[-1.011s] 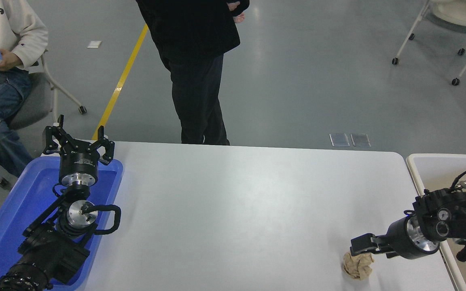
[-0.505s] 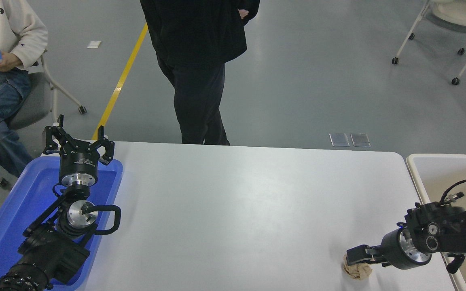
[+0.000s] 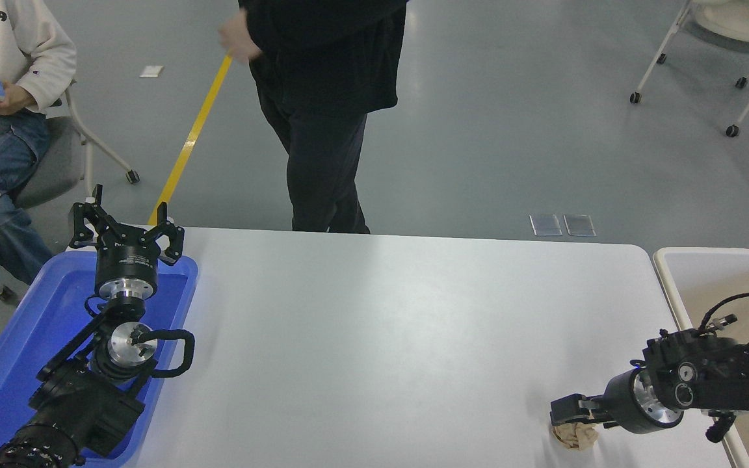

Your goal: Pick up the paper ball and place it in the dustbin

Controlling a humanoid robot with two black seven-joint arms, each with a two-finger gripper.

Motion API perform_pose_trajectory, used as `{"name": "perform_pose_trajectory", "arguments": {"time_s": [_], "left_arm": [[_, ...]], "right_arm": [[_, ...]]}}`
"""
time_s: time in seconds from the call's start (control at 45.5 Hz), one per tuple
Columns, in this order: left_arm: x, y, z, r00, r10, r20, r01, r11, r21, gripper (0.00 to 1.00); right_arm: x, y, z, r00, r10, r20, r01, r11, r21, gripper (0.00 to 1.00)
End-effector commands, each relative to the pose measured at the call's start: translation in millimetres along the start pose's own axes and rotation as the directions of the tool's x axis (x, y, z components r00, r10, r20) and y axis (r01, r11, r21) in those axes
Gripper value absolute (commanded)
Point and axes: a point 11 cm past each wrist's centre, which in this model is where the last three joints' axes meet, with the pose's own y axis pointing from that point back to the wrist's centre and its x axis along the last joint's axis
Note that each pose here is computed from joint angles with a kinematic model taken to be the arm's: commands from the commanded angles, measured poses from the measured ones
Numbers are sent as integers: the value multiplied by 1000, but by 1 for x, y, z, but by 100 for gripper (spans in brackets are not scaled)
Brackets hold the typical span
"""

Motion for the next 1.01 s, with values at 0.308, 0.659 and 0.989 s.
{"name": "perform_pose_trajectory", "arguments": {"time_s": [0.308,0.659,0.989], "left_arm": [[0,0,0,1000,0,0,0,1000,0,99],[0,0,0,1000,0,0,0,1000,0,99],[0,0,0,1000,0,0,0,1000,0,99]], "right_arm": [[4,9,15,999,32,-22,-32,999,-18,0],[12,81,26,999,19,38,-20,1000,4,0],[50,183,9,995,96,22,-97,994,58,0]]}}
